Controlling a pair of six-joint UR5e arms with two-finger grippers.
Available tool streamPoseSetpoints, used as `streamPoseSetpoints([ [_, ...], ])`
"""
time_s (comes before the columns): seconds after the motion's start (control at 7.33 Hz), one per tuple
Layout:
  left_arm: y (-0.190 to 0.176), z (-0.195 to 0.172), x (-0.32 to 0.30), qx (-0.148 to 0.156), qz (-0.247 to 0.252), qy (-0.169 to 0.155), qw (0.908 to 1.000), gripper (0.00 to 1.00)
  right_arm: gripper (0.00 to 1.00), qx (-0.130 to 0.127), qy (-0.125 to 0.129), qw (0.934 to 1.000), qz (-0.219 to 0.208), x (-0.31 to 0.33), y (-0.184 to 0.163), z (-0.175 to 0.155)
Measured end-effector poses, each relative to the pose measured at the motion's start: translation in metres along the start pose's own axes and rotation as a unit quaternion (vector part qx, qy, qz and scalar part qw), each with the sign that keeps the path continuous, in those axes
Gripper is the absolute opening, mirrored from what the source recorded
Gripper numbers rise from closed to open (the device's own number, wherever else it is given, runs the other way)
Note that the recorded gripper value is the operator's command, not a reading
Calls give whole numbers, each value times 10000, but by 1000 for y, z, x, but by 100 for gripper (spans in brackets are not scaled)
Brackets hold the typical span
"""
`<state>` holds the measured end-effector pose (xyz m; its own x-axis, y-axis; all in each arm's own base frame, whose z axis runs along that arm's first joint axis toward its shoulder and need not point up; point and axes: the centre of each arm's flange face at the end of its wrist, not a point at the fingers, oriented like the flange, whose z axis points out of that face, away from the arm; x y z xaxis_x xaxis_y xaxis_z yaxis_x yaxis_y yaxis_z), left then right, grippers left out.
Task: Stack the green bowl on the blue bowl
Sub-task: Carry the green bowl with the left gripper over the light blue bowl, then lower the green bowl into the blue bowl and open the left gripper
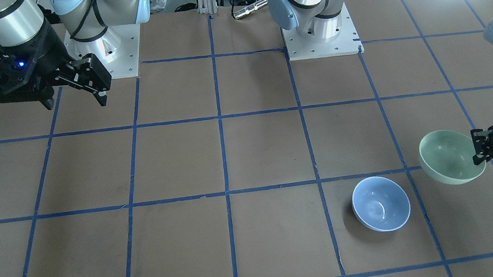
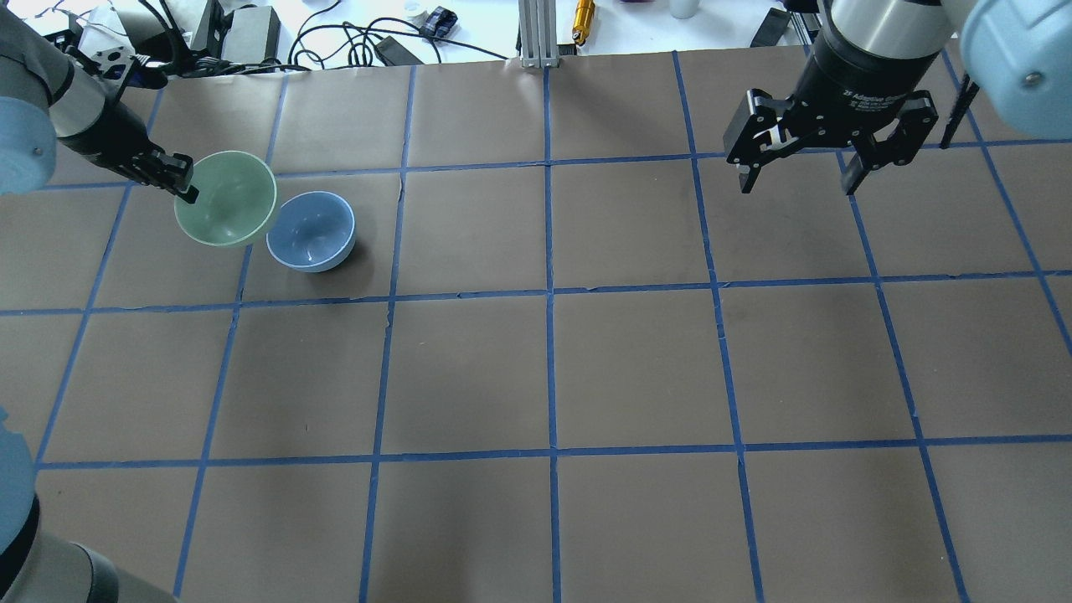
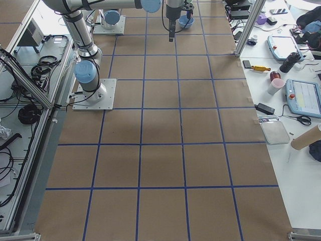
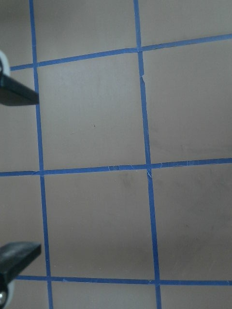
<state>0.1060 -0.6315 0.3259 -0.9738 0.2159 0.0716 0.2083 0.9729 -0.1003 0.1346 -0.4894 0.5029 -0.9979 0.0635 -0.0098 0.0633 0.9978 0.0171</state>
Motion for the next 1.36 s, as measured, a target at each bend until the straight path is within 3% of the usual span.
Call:
streamPoseSetpoints([
  [0.41, -12, 25, 21, -148, -348, 132, 9992, 6, 100, 1, 0, 10000, 0, 0, 0, 0],
  [1.36, -16, 81, 15, -471, -661, 365, 9960, 6, 100, 1, 0, 10000, 0, 0, 0, 0],
])
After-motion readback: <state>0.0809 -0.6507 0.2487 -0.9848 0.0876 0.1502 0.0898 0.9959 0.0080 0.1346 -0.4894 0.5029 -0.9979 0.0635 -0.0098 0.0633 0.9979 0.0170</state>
